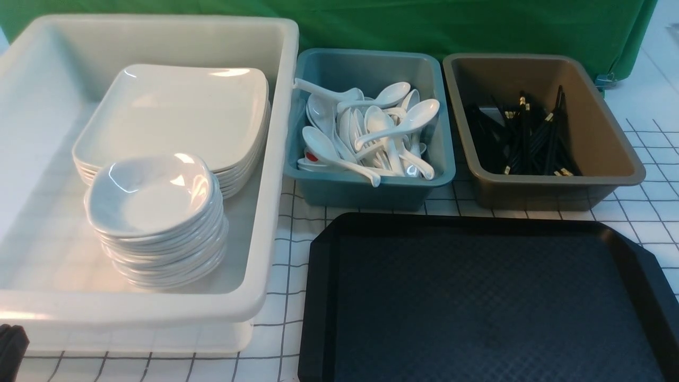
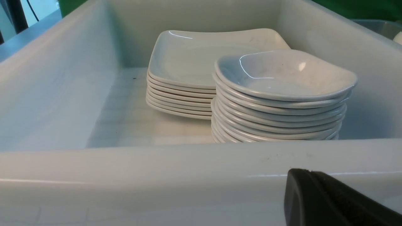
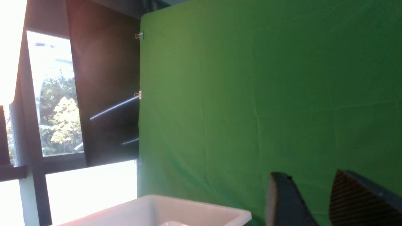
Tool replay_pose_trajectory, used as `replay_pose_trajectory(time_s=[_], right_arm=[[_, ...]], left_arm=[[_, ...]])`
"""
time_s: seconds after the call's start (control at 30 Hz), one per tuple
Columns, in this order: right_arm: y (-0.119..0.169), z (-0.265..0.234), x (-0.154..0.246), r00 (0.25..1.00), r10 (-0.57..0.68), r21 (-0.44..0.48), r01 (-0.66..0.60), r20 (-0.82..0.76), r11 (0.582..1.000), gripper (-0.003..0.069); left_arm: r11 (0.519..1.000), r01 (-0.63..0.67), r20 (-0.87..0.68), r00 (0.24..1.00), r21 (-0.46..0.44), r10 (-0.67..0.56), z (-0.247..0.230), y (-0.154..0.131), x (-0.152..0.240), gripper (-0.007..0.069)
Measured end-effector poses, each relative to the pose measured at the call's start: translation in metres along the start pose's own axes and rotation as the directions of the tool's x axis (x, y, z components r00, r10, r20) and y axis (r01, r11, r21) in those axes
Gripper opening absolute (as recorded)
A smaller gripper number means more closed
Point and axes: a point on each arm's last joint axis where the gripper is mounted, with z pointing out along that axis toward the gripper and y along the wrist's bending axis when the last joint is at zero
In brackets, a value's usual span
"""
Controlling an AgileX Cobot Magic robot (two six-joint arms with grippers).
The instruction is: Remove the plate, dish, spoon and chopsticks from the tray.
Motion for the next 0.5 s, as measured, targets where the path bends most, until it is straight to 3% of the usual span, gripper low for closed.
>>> replay_pose_trajectory(time_s=[0.27, 0.4, 0.43, 0.5], right_arm=[[-0.001, -0.002, 0.028, 0.995, -0.066, 0.013, 0.067, -0.078, 0.998, 0.0239], [-0.009, -0.006, 0.057, 0.971, -0.161, 0.143, 0.187, -0.174, 0.972, 0.0239], [-0.015, -0.01, 0.077, 0.952, -0.178, 0.226, 0.236, -0.25, 0.945, 0.0239], [-0.023, -0.018, 0.101, 0.924, -0.175, 0.307, 0.284, -0.339, 0.908, 0.0239]], left_arm=[[1.0, 0.0, -0.001, 1.0, 0.0, 0.0, 0.0, 0.0, 0.0, 0.0004], [1.0, 0.0, -0.001, 1.0, 0.0, 0.0, 0.0, 0.0, 0.0, 0.0004], [1.0, 0.0, -0.001, 1.0, 0.0, 0.0, 0.0, 0.0, 0.0, 0.0004], [1.0, 0.0, -0.001, 1.0, 0.0, 0.0, 0.0, 0.0, 0.0, 0.0004]])
